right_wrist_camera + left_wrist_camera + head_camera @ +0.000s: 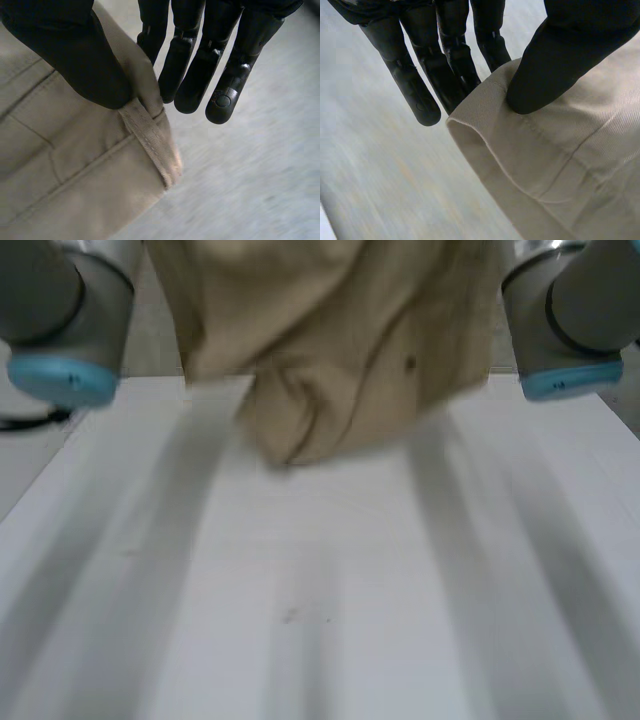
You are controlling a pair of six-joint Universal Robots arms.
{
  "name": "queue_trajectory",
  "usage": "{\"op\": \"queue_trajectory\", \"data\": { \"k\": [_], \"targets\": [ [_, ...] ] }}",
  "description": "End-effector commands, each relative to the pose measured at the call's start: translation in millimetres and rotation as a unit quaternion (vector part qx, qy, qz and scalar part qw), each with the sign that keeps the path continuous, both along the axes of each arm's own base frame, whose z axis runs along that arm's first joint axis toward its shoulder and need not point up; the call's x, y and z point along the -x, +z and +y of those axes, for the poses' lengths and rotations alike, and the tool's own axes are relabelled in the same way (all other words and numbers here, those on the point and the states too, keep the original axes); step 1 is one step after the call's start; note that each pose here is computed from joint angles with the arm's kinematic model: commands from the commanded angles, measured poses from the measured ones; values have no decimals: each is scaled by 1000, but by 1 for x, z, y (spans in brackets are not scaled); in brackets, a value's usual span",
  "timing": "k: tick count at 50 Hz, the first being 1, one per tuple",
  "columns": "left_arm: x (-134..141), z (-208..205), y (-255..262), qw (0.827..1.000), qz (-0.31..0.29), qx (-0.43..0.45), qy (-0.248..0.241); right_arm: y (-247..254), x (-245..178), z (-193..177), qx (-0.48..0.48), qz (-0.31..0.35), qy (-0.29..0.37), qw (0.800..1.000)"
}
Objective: Fold the shorts.
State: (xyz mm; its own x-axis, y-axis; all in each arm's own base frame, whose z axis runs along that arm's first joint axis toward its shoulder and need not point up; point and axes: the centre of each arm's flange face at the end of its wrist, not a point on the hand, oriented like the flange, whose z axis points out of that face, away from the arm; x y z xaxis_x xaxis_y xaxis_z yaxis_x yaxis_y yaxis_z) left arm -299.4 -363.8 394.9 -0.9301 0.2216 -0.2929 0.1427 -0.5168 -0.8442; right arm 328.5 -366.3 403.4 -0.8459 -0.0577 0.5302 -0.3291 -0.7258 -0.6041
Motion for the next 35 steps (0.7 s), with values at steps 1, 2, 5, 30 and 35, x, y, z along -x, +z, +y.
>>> {"op": "queue_trajectory", "data": {
  "k": [1, 2, 5, 30, 35],
  "targets": [
    [-4, 25, 41, 996, 48, 72, -14, -4, -3, 23, -3, -5, 15, 1000],
    [-6, 27, 30, 997, 47, 50, -18, -9, -2, 24, -13, -1, 16, 1000],
    [-9, 30, 10, 999, 41, 14, -23, -31, 1, 28, -53, 19, 17, 998],
    [-33, 108, -208, 910, -135, -391, -22, -222, 46, 122, -468, 225, 42, 854],
    [-29, 109, -211, 912, -135, -386, -27, -228, 51, 134, -493, 211, 47, 843]
  ]
}}
